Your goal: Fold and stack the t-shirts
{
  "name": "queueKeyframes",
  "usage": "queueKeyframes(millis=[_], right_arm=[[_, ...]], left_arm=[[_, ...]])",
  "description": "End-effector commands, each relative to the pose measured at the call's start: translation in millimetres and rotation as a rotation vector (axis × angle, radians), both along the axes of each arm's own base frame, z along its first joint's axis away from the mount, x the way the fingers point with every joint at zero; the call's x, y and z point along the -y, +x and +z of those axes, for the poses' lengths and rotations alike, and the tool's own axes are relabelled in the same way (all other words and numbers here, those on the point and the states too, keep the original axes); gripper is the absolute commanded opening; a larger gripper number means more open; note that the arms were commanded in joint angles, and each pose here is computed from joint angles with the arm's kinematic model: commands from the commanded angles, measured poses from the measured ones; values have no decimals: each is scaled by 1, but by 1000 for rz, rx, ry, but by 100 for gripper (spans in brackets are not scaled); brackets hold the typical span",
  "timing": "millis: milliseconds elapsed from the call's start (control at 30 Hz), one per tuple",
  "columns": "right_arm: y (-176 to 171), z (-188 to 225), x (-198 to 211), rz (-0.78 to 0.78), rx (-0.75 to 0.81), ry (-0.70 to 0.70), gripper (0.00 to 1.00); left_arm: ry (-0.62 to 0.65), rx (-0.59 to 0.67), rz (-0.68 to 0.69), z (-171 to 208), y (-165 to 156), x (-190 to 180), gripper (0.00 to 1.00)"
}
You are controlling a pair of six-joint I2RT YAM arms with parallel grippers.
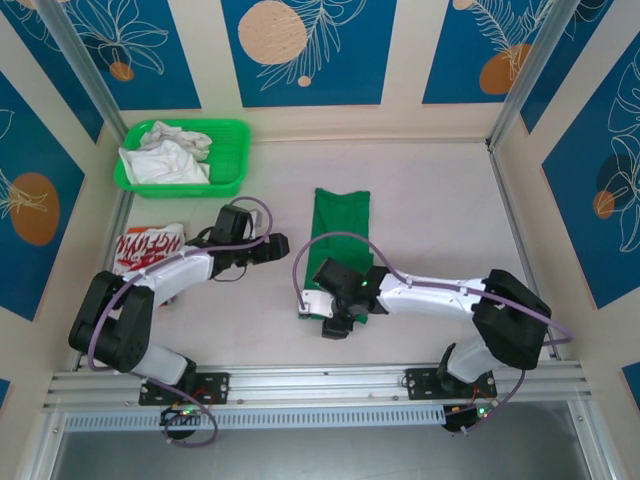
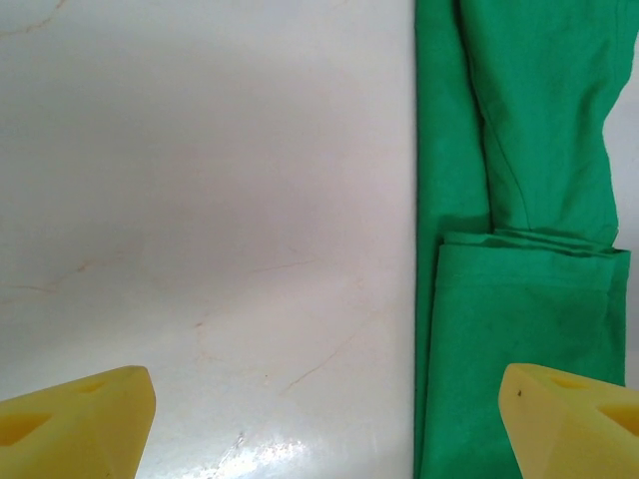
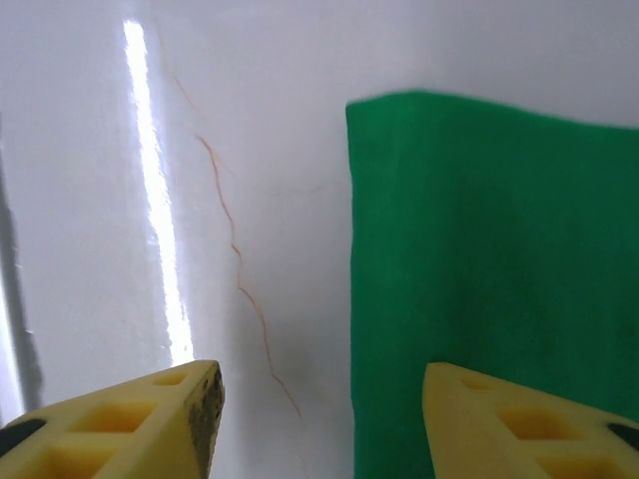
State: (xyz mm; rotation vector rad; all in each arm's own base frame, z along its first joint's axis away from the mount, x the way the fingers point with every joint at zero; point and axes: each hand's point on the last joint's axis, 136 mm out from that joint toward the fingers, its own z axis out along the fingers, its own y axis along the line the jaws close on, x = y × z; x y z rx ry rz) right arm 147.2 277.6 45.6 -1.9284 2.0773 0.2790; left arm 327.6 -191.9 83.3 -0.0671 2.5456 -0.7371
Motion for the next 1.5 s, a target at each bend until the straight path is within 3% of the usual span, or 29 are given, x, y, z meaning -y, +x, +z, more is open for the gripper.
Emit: queueKeyframes(millis=[0,300,467,700,833,1000,1033,1167,1467], right_arm=[[13,-1,0,22,44,-31,56],[23,-22,1,20,65,-99,54],[23,-32,7,18,75,-153,48],[21,-37,14,9,96,-199,24],[14,-34,18,9,78,-208,0],[2,-20,18,8,37,-158,0],[1,-17,18,9,34,-148,3],[9,-7,14,2,88,-114,30],[17,-9,9,4,97,-95,43]], left_arm=[[-16,-18,-11,-9,-3,1,89],[-14,-27,-25,-14,-3,2,88],[-28,-33,-28,-16,-4,4,88],[-26,-31,-30,-16,-3,4,88],[-24,-31,-32,-17,-4,4,88],[-30,-27,-32,-16,-2,5,88],[-32,-28,-34,-17,-2,6,88],[-41,-30,-37,-17,-2,8,88],[-40,-30,-39,-18,-2,7,88]])
